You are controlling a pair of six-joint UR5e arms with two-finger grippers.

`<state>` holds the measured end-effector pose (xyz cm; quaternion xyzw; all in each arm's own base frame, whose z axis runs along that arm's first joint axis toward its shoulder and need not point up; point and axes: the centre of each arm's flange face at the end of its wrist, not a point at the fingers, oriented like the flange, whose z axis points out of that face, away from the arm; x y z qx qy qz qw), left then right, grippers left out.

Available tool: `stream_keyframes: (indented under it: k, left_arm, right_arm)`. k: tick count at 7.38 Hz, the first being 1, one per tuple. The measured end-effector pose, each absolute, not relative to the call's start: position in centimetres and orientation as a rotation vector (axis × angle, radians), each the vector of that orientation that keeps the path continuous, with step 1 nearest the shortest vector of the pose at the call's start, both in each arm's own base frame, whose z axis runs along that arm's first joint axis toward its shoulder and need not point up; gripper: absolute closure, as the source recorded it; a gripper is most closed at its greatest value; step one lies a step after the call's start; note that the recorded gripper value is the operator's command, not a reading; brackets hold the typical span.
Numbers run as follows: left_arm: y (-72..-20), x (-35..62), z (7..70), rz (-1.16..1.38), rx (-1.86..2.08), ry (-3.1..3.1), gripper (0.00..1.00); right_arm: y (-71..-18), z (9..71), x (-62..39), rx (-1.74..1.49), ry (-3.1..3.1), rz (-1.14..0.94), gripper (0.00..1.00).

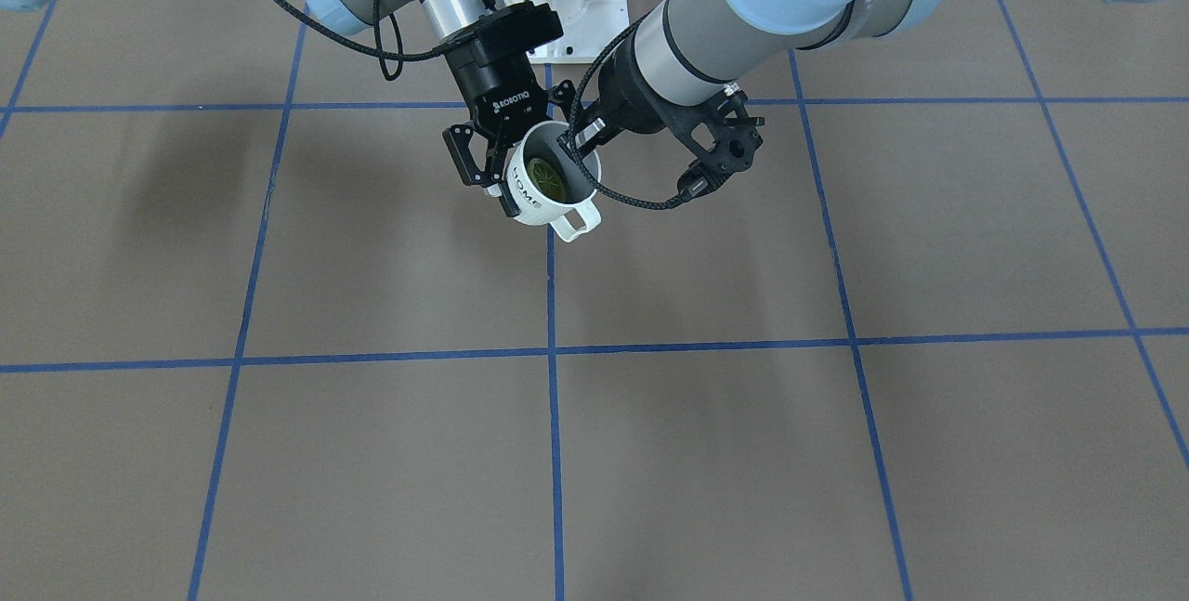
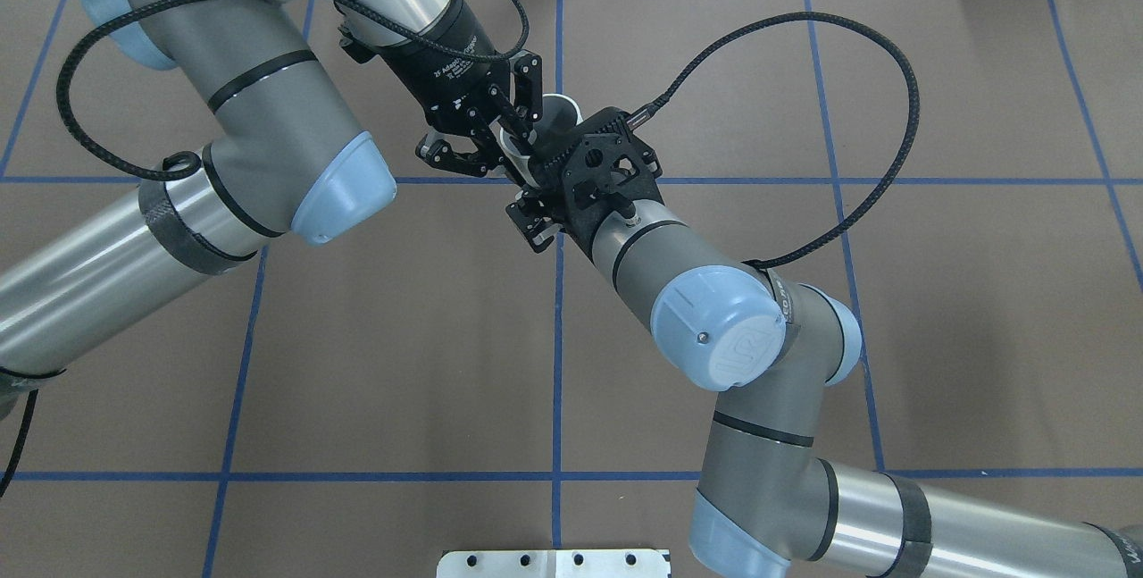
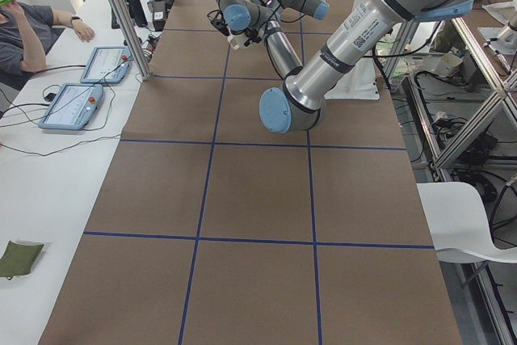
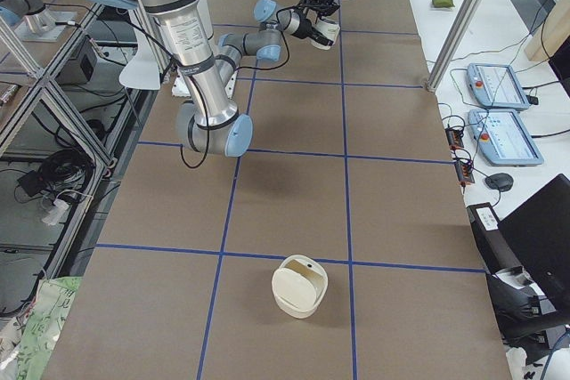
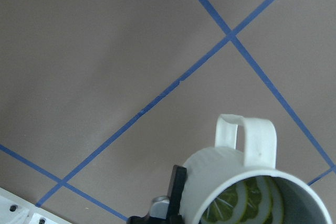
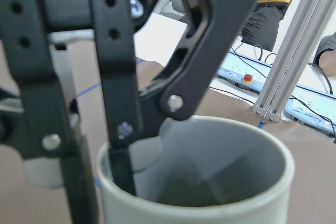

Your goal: Left arm hands cup to right arm to dump lemon

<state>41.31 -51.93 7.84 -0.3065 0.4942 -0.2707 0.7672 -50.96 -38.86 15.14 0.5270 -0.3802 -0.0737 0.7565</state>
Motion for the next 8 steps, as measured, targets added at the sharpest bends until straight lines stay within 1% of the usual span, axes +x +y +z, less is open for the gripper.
stream_keyframes:
  k: [3, 5, 6, 8]
  left_arm:
    - [-52.0, 40.9, 7.6, -0.585, -0.655, 1.082, 0.0]
    - [-53.0, 40.1, 8.1, -0.606, -0.596, 1.091, 0.0]
    - [-53.8, 39.9, 8.7, -0.601, -0.544, 1.094, 0.0]
    - [-55.0, 39.5, 10.8, -0.596, -0.474, 1.08, 0.0]
  right_arm:
    - [-38.9, 15.1, -50.7, 1.149, -0.834, -0.156, 1.0]
    - [-39.7, 15.2, -49.6, 1.147, -0.837, -0.121, 1.0]
    - [-40.8, 16.4, -48.5, 1.119, -0.843, -0.064, 1.0]
    - [-43.9, 21.8, -44.7, 0.989, -0.873, 0.088, 1.0]
